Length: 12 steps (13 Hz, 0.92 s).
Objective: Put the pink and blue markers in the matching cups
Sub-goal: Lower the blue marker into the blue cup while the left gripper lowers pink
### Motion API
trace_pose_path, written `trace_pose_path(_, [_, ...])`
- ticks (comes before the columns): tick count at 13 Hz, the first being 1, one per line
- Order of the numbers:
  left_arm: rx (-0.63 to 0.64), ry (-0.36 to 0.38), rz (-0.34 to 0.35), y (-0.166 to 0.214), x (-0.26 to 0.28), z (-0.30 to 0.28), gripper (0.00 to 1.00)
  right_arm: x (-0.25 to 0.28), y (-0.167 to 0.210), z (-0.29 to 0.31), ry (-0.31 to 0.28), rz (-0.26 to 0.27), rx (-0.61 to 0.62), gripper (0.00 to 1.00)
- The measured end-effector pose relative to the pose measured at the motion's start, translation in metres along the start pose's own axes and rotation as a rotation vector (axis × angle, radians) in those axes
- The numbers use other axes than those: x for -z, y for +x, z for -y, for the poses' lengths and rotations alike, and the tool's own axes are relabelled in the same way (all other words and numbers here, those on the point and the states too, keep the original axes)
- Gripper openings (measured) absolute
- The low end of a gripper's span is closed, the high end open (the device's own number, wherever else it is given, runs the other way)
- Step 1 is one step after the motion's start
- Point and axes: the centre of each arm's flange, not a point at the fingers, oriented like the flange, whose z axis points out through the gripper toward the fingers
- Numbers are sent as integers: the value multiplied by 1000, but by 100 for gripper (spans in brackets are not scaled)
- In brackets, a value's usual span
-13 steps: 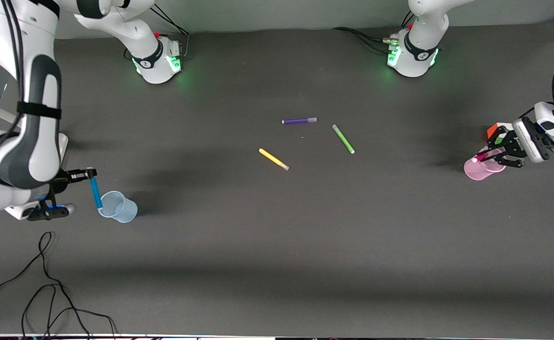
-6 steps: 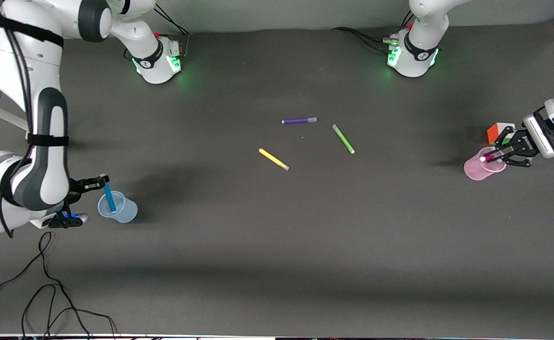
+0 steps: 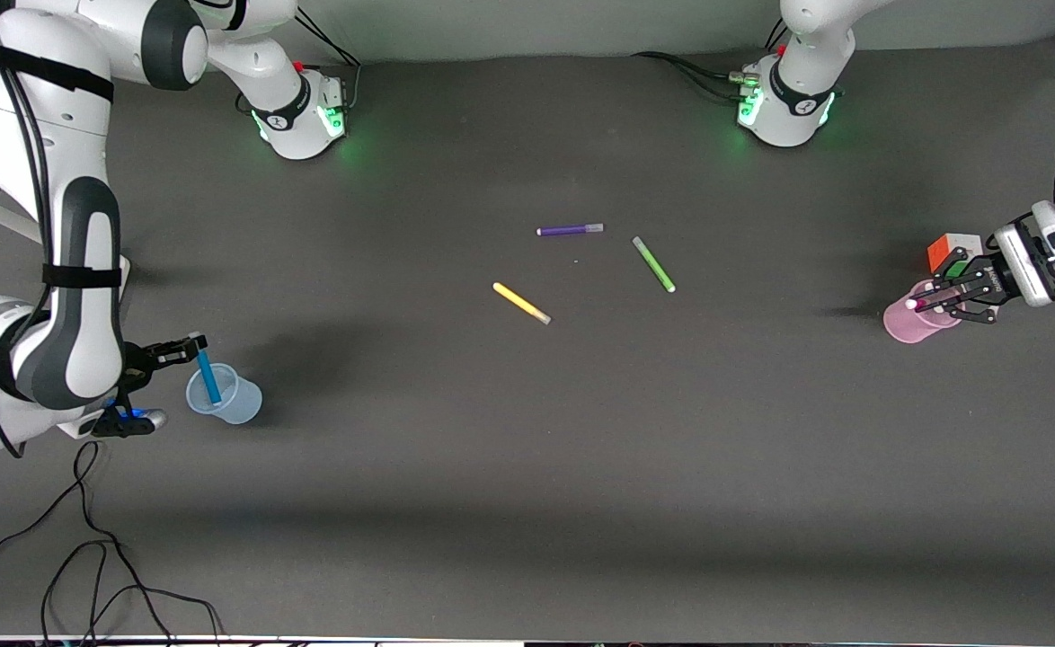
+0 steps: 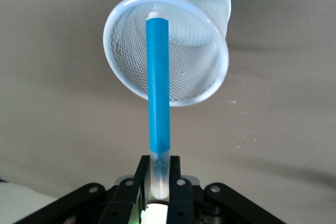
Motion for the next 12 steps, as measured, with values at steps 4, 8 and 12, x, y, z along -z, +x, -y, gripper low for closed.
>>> trace_pose_path(4, [6,-55,-60,-14,-4,10,19,-10,18,2,-15,49,2,18])
trace_pose_path(8, [1,-50,-65,-18,3,20,49,-8,22,0,-24,44,1,18])
trace_pose_path(12, [-2,-47,-67,-14,10,24,55,-5,22,1,-26,40,2,36])
